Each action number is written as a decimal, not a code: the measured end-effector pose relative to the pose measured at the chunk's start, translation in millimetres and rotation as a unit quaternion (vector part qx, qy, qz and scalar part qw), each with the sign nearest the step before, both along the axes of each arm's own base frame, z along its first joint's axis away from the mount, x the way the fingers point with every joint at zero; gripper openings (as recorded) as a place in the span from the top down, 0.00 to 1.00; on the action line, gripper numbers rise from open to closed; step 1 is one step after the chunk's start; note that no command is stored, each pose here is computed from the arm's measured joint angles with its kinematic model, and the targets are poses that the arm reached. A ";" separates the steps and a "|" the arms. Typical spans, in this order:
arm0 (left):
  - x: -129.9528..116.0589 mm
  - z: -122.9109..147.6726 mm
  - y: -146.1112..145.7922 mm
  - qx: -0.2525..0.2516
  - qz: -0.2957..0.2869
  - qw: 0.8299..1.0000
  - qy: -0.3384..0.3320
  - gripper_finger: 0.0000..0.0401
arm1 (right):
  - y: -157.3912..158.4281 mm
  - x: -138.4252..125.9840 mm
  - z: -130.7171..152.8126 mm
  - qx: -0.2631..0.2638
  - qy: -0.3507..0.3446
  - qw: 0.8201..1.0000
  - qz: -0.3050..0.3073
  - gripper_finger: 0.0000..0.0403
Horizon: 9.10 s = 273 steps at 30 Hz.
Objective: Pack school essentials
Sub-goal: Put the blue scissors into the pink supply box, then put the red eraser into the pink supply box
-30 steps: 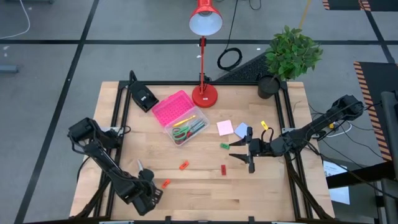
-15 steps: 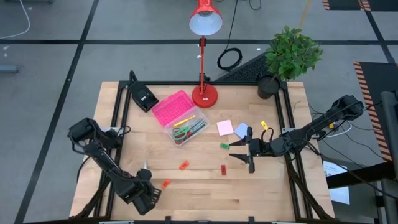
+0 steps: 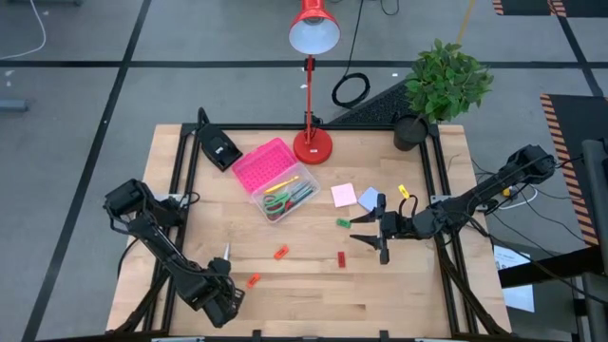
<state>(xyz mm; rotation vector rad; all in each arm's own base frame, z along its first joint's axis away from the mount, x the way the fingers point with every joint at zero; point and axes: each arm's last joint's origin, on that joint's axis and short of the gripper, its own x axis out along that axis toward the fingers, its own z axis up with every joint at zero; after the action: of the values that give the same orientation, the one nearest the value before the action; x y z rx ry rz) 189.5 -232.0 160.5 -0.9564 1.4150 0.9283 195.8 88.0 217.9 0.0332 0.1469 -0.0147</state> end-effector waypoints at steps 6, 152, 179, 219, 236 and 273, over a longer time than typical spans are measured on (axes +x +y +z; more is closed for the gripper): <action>-6.7 0.0 -2.4 0.014 -0.020 1.000 0.001 0.58 | 0.0 0.0 0.0 0.000 0.000 1.000 0.000 0.56; 131.7 43.3 253.7 0.096 -0.372 0.919 -0.084 0.77 | -1.3 -2.5 -11.9 0.008 0.058 0.998 -0.009 0.84; 134.4 33.2 265.0 0.094 -0.354 0.928 -0.067 0.64 | -0.5 -2.5 -11.9 0.017 0.060 0.998 0.003 0.84; 128.6 22.6 266.3 0.090 -0.394 0.913 -0.053 0.84 | -0.2 -2.7 -12.3 0.023 0.061 0.998 0.006 0.84; 130.0 26.7 251.2 0.038 -0.424 0.902 -0.078 0.84 | 0.2 -2.7 -12.4 0.025 0.062 0.998 0.014 0.84; 114.1 117.3 173.0 0.216 -0.518 0.808 -0.178 0.84 | -0.7 -3.2 -16.1 0.032 0.079 0.996 0.008 0.84</action>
<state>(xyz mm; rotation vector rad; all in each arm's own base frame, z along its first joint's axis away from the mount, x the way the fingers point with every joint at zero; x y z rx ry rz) 303.5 -59.0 277.8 0.0722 1.0746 0.1766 192.6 87.3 201.7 0.0941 0.3065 0.0028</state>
